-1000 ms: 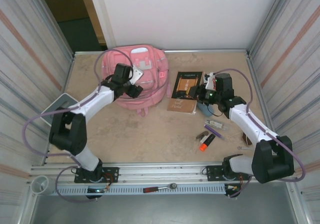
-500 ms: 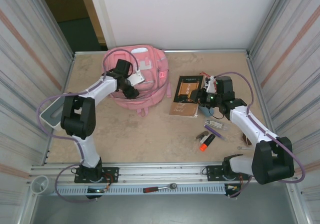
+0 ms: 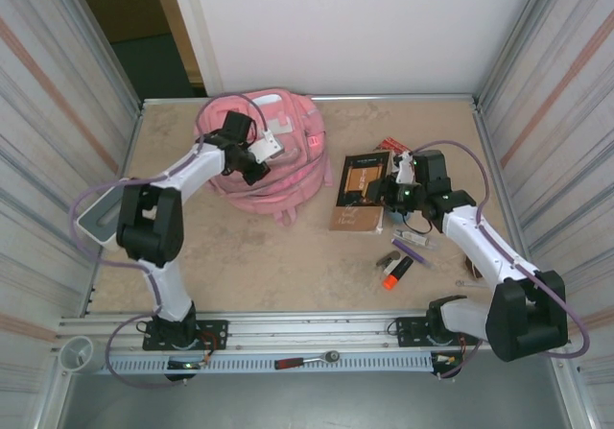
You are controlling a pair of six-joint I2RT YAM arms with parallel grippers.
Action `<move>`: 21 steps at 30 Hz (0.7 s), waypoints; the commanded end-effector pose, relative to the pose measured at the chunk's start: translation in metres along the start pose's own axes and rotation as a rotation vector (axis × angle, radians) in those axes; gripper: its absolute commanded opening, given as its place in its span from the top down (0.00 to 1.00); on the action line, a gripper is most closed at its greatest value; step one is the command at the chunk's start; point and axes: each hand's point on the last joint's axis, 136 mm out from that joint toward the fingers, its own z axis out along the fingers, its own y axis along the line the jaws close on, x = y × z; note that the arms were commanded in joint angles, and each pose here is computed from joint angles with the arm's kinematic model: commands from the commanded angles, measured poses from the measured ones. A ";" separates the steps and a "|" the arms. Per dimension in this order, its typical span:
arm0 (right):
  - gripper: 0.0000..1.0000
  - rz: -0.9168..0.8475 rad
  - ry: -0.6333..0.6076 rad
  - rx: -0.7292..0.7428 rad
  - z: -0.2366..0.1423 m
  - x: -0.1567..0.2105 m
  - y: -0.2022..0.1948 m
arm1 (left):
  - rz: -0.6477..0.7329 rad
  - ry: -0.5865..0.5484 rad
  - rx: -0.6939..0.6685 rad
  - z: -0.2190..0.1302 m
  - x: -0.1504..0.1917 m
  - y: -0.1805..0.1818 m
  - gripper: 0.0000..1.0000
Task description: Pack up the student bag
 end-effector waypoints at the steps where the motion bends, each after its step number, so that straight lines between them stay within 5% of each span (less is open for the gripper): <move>1: 1.00 -0.025 0.028 -0.116 0.003 0.008 0.033 | -0.110 -0.330 -0.022 -0.072 -0.057 0.003 1.00; 10: 1.00 0.083 0.048 -0.289 0.072 0.019 0.108 | -0.164 -0.711 0.153 -0.165 -0.099 0.000 1.00; 21: 1.00 0.167 -0.008 -0.352 0.183 -0.040 0.143 | -0.149 -0.718 0.205 -0.168 -0.093 0.005 1.00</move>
